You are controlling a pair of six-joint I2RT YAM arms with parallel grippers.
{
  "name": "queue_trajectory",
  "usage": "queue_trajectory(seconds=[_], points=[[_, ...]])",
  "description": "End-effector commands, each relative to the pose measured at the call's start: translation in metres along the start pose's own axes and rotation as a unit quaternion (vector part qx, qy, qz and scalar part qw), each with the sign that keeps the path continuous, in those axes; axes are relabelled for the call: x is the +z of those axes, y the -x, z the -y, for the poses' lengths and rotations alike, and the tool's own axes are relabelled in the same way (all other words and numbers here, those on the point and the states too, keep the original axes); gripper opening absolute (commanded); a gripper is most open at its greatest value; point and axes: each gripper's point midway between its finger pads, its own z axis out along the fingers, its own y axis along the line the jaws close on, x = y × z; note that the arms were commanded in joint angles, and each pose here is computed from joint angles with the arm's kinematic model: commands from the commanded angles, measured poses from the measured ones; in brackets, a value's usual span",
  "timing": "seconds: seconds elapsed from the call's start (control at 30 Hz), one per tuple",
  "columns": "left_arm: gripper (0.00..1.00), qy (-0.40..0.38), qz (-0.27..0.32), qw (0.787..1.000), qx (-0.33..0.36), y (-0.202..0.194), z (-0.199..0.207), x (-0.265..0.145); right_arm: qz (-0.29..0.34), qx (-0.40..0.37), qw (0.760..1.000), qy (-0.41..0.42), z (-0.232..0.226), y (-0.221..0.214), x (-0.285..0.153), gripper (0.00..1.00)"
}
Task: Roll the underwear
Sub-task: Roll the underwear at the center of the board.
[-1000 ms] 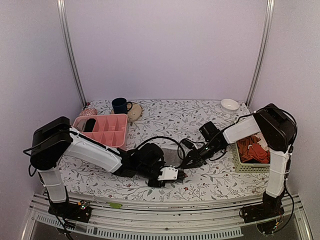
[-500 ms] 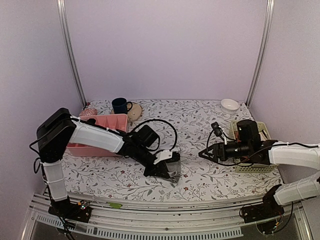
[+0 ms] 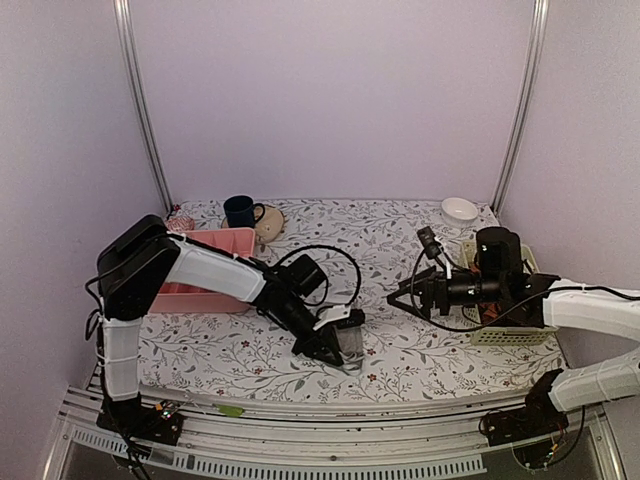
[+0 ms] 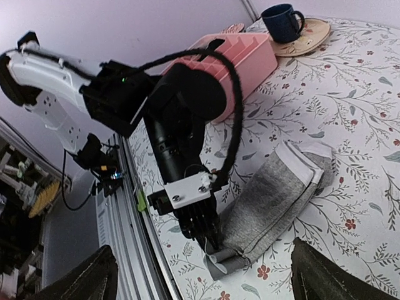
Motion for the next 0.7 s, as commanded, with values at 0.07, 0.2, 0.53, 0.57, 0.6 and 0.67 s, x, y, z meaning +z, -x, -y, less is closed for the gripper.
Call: queue_trajectory(seconds=[0.07,0.2,0.53,0.57,0.6,0.67], points=[[0.00,-0.046,-0.026,0.996,-0.070,-0.027,-0.008,0.009,-0.083,-0.180,0.980,0.015,-0.033,-0.040,0.038,0.87],[0.00,-0.063,-0.032,0.993,-0.092,-0.035,-0.010,0.011,-0.122,-0.272,0.954,0.015,-0.026,-0.067,0.062,0.78],[0.00,-0.072,-0.035,0.992,-0.100,-0.042,-0.009,0.011,-0.170,-0.360,0.917,0.028,-0.019,-0.113,0.106,0.80],[0.00,-0.072,-0.035,0.992,-0.101,-0.042,-0.009,0.011,-0.177,-0.365,0.914,0.027,-0.018,-0.119,0.108,0.80],[0.00,-0.074,-0.035,0.992,-0.100,-0.042,-0.008,0.011,-0.182,-0.370,0.910,0.025,-0.016,-0.124,0.109,0.80],[0.00,-0.074,-0.034,0.992,-0.100,-0.042,-0.008,0.010,-0.193,-0.386,0.902,0.017,-0.009,-0.133,0.112,0.80]])
